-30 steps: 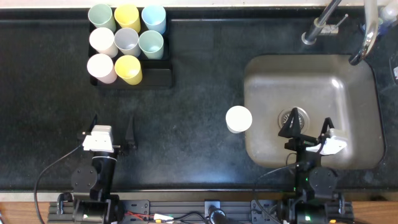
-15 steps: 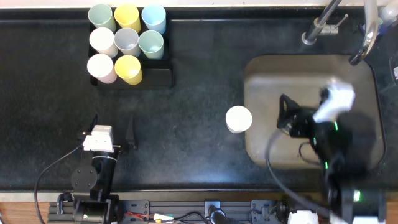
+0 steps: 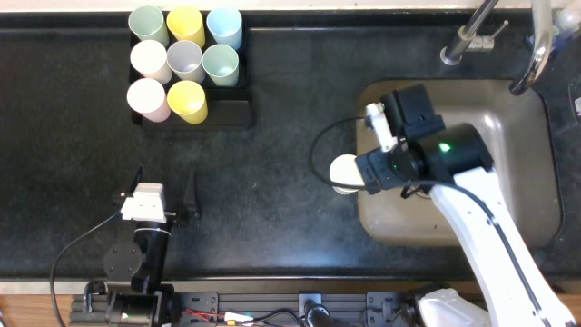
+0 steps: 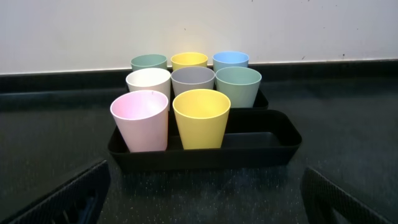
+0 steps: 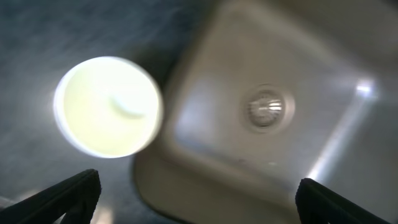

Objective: Store Cups

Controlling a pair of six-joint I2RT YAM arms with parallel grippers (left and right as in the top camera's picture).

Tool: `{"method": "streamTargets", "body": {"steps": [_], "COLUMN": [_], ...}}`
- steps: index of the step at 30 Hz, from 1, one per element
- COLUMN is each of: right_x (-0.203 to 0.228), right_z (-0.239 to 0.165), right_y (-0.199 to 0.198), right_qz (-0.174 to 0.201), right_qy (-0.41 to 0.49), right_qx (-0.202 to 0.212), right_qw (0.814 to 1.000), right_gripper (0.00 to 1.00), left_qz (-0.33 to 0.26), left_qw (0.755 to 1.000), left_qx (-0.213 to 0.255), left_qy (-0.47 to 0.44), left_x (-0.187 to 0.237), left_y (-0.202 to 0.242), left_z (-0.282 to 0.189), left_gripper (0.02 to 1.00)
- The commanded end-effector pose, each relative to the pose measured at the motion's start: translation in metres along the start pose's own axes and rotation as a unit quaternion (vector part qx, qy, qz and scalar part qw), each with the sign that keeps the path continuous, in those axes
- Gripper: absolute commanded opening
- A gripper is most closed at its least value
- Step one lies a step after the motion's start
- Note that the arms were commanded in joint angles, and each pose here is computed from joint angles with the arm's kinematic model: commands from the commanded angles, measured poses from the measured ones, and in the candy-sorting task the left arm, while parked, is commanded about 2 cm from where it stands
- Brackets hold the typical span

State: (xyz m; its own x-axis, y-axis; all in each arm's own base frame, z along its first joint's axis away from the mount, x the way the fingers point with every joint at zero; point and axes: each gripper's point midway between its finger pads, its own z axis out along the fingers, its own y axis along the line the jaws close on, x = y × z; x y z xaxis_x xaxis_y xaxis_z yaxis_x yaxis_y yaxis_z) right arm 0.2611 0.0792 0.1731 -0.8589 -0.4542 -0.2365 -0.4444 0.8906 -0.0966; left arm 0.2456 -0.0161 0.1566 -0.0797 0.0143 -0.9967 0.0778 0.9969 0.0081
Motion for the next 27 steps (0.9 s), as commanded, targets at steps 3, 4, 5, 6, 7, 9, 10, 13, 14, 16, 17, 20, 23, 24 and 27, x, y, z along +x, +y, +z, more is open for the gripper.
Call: {"method": "streamTargets", "body": {"steps": [3,4,5,6,7,9,10,13,14,16,17,20,23,24,27], "right_x": [-0.012,-0.012,-0.013,-0.013,-0.013,-0.013,-0.012,-0.012,-0.013,-0.011,-0.010,-0.009,-0.010,-0.011,-0.012], "right_z": [0.017,0.022,0.027,0.031,0.035,0.042,0.045,0.052,0.054,0.055,0.055,0.055,0.056,0.057,0.060], "right_y": [0.041,0.042,0.042,0.042,0.042,0.040,0.038,0.031,0.027,0.020,0.017,0.008,0.003,0.003,0.009], "right_qz": [-0.054,-0.056,-0.056,-0.055,-0.055,-0.053,-0.051,-0.048,-0.046,-0.042,-0.039,-0.024,-0.015,-0.013,-0.019], "right_qy": [0.017,0.025,0.031,0.036,0.041,0.054,0.059,0.067,0.068,0.071,0.073,0.074,0.068,0.067,0.068], "right_qx": [-0.127,-0.129,-0.131,-0.132,-0.133,-0.131,-0.127,-0.113,-0.106,-0.092,-0.090,-0.086,-0.087,-0.091,-0.110], "right_qw": [0.990,0.990,0.989,0.989,0.989,0.989,0.989,0.990,0.991,0.992,0.993,0.993,0.994,0.993,0.991], "right_gripper": [0.998,0.996,0.998,0.998,0.998,0.998,0.996,0.998,0.996,1.000,1.000,0.998,1.000,1.000,0.987], "left_qz": [0.009,0.009,0.009,0.009,0.009,0.009,0.009,0.009,0.009,0.009,0.009,0.009,0.009,0.009,0.009], "left_qw": [1.000,1.000,1.000,1.000,1.000,1.000,1.000,1.000,1.000,1.000,1.000,1.000,1.000,1.000,1.000], "left_qx": [0.004,0.004,0.004,0.004,0.004,0.004,0.004,0.004,0.004,0.004,0.004,0.004,0.004,0.004,0.004], "left_qy": [-0.002,-0.002,-0.002,-0.002,-0.002,-0.002,-0.002,-0.002,-0.002,-0.002,-0.002,-0.002,-0.002,-0.002,-0.003], "left_x": [0.000,0.000,0.000,0.000,0.000,0.000,0.000,0.000,0.000,0.000,0.000,0.000,0.000,0.000,0.000], "left_y": [-0.001,-0.001,-0.001,-0.001,-0.001,-0.001,-0.001,-0.001,-0.001,-0.001,-0.001,-0.001,-0.001,-0.001,-0.001], "left_z": [0.000,0.000,0.000,0.000,0.000,0.000,0.000,0.000,0.000,0.000,0.000,0.000,0.000,0.000,0.000], "left_gripper": [0.998,0.998,0.998,1.000,0.998,0.998,0.998,0.998,1.000,1.000,0.998,1.000,0.998,0.998,0.998]}}
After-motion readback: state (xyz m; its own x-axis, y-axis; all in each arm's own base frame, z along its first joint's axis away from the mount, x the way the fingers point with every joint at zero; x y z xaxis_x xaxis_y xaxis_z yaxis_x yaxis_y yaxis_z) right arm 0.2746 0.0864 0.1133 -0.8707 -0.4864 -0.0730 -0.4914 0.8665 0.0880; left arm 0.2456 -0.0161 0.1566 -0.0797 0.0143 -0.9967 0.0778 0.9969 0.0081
